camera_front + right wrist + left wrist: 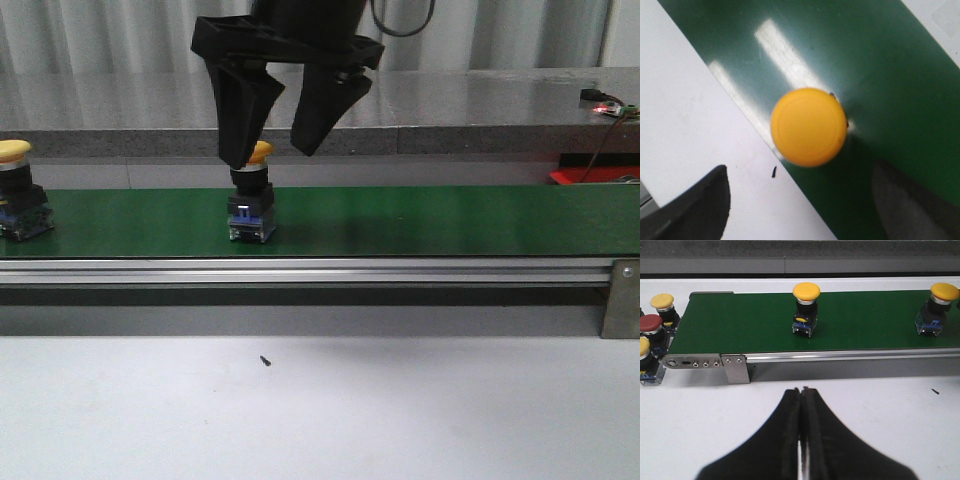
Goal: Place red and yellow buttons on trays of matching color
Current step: 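Lower the right gripper onto the leading yellow button and lift it, then carry the yellow button to the yellow tray and lower it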
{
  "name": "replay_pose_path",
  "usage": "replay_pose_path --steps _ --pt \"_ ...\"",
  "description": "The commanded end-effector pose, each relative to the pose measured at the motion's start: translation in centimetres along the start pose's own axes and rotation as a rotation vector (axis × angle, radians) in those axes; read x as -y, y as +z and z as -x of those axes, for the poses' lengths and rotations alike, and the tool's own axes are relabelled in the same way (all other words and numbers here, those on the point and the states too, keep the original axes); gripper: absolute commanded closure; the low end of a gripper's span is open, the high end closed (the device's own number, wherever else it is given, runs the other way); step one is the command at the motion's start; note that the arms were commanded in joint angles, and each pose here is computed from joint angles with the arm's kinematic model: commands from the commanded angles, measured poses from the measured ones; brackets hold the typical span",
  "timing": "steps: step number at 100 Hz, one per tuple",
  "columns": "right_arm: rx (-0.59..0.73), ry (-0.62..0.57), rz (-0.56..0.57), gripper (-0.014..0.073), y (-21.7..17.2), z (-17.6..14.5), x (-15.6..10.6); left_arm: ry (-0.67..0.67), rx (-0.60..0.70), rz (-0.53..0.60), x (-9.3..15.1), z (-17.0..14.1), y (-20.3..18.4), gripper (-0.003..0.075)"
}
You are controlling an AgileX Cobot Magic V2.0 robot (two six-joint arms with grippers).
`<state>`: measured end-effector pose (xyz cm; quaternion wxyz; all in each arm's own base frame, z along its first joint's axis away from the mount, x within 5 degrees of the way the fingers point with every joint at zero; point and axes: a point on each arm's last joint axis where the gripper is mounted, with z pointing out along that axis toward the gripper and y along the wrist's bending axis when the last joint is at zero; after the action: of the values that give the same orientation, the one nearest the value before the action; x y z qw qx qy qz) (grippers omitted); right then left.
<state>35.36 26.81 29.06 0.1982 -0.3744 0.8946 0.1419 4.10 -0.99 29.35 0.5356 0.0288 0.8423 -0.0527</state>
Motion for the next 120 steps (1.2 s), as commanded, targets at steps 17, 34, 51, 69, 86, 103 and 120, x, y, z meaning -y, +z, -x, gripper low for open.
replay_pose_path --steps 17,34,51,69,86,103,120 --pt "0.164 -0.013 -0.019 0.0062 -1.4 1.8 0.0 -0.01 0.083 -0.007 0.1 1.2 -0.3 0.074" --pt "0.177 -0.012 -0.025 0.023 -1.1 1.9 0.1 -0.01 0.083 -0.007 0.1 1.2 -0.3 0.074" --pt "0.172 -0.017 -0.031 0.0437 -1.1 1.9 0.2 -0.01 0.083 -0.007 0.1 1.2 -0.3 0.074" --pt "0.183 -0.018 -0.036 0.0477 -1.7 1.9 0.2 -0.01 0.083 -0.007 0.1 1.2 -0.3 0.074" --pt "0.213 0.001 -0.055 0.0477 -4.1 1.7 1.1 -0.01 0.083 -0.007 0.1 1.2 -0.3 0.074" --pt "0.223 0.065 -0.092 0.0477 -7.0 0.8 3.7 -0.01 0.083 -0.007 0.1 1.2 -0.3 0.074" --pt "0.214 0.146 -0.136 0.0477 -9.8 -0.7 6.9 -0.01 0.083 -0.007 0.1 1.2 -0.3 0.074"
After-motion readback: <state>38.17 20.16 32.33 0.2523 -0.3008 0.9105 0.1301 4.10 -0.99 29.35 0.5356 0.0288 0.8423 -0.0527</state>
